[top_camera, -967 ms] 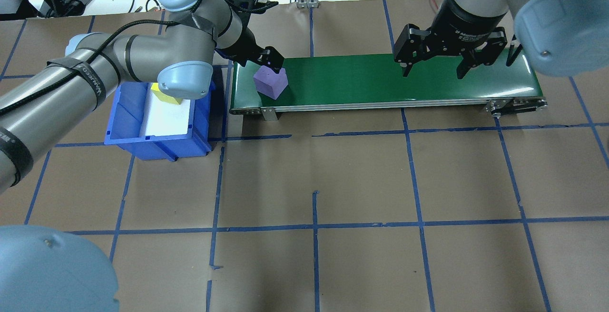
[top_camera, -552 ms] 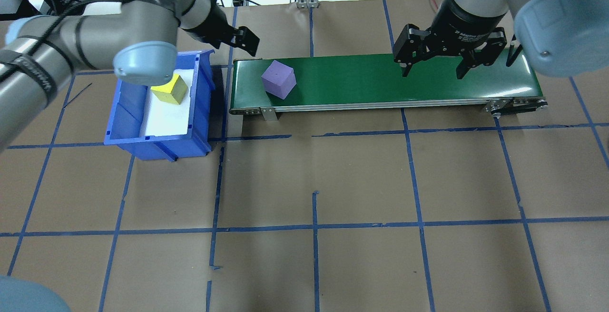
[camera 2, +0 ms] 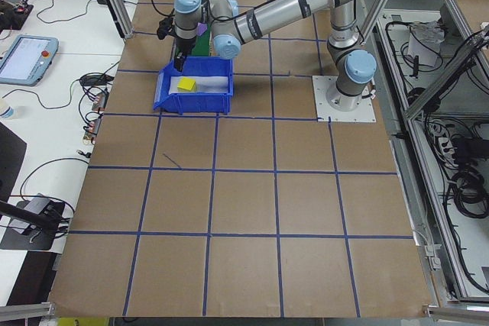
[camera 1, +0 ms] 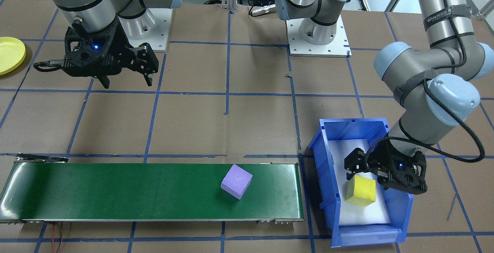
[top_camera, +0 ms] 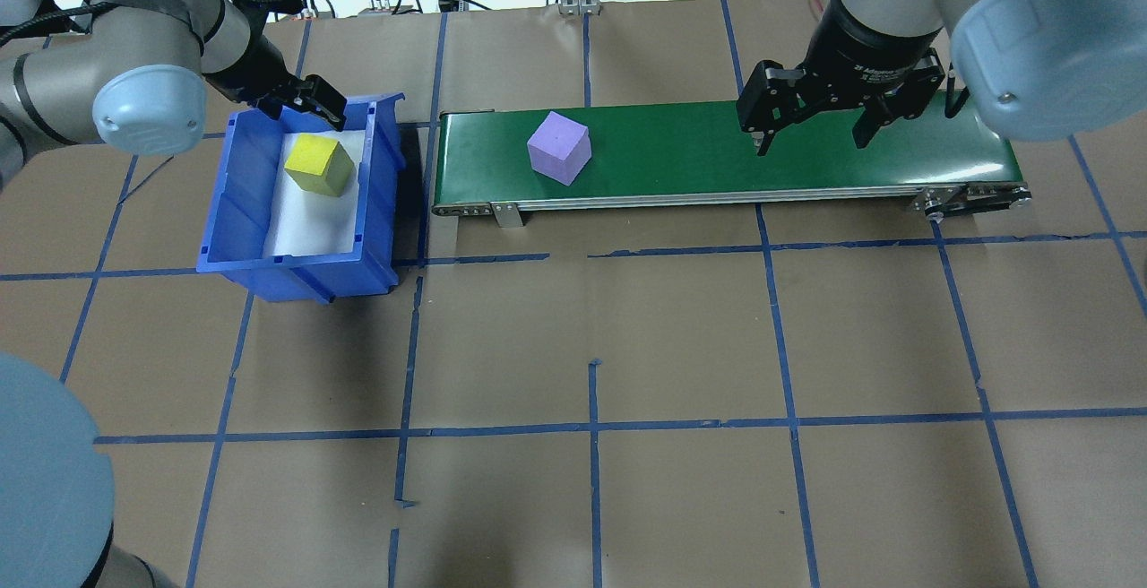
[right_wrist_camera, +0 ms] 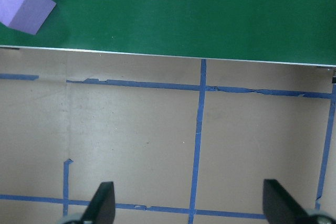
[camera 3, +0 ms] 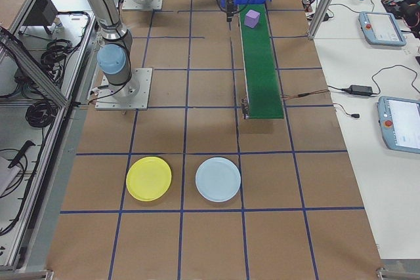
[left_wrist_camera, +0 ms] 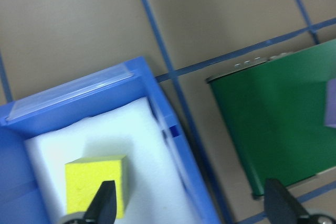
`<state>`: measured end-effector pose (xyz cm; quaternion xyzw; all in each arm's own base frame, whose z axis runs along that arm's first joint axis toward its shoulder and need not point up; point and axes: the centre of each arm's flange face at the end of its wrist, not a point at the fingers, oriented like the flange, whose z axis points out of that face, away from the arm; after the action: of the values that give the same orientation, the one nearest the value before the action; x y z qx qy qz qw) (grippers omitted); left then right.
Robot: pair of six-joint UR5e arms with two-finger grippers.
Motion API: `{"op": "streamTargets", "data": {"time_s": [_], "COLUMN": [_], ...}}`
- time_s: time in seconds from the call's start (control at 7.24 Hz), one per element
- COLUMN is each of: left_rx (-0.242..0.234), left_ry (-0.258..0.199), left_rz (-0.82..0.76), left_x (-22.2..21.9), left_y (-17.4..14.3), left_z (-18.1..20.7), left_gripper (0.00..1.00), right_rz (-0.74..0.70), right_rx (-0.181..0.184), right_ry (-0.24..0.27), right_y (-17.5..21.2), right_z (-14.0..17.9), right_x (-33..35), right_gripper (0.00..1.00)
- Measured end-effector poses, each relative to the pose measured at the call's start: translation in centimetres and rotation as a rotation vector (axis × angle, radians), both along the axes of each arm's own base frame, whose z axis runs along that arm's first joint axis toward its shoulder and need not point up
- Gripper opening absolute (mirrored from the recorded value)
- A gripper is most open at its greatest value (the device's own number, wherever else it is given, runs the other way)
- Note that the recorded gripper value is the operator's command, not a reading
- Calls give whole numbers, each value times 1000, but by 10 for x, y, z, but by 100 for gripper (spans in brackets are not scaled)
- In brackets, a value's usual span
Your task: Move block left to right into plate
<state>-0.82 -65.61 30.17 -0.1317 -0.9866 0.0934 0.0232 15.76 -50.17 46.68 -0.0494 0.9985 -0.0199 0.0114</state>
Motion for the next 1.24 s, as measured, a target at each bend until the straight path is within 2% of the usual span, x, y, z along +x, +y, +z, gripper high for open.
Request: {"op": "streamTargets", "data": {"time_s": [0.28, 0.41, 0.55, 0.69, 0.83, 0.97, 1.1, 1.24], "left_rx": [28, 33, 36, 37, 37, 40, 47, 46], "left_ry": [-7, -8, -9, -10, -11, -10, -8, -7], "left_rz": [11, 10, 8, 5, 3, 2, 3, 3], "left_x": [5, 6, 6, 7, 7, 7, 7, 7], "left_y": [-7, -9, -10, -10, -11, -12, -12, -10], "left_z": [-35, -41, -44, -49, -57, -65, -73, -77], "left_gripper": [100, 100, 100, 100, 91, 52, 41, 36], "right_rz": [42, 48, 54, 54, 42, 11, -25, -62], "right_rx": [45, 49, 33, -2, -29, -36, -41, -52], "right_ry": [31, 39, 42, 44, 43, 39, 33, 13], "right_y": [-14, -20, -26, -32, -39, -53, -71, -86], "right_z": [-28, -42, -59, -76, -92, -111, -133, -149], "right_x": [-2, -2, -2, -3, -7, -20, -40, -62], "right_gripper": [100, 100, 100, 100, 100, 100, 100, 100]}}
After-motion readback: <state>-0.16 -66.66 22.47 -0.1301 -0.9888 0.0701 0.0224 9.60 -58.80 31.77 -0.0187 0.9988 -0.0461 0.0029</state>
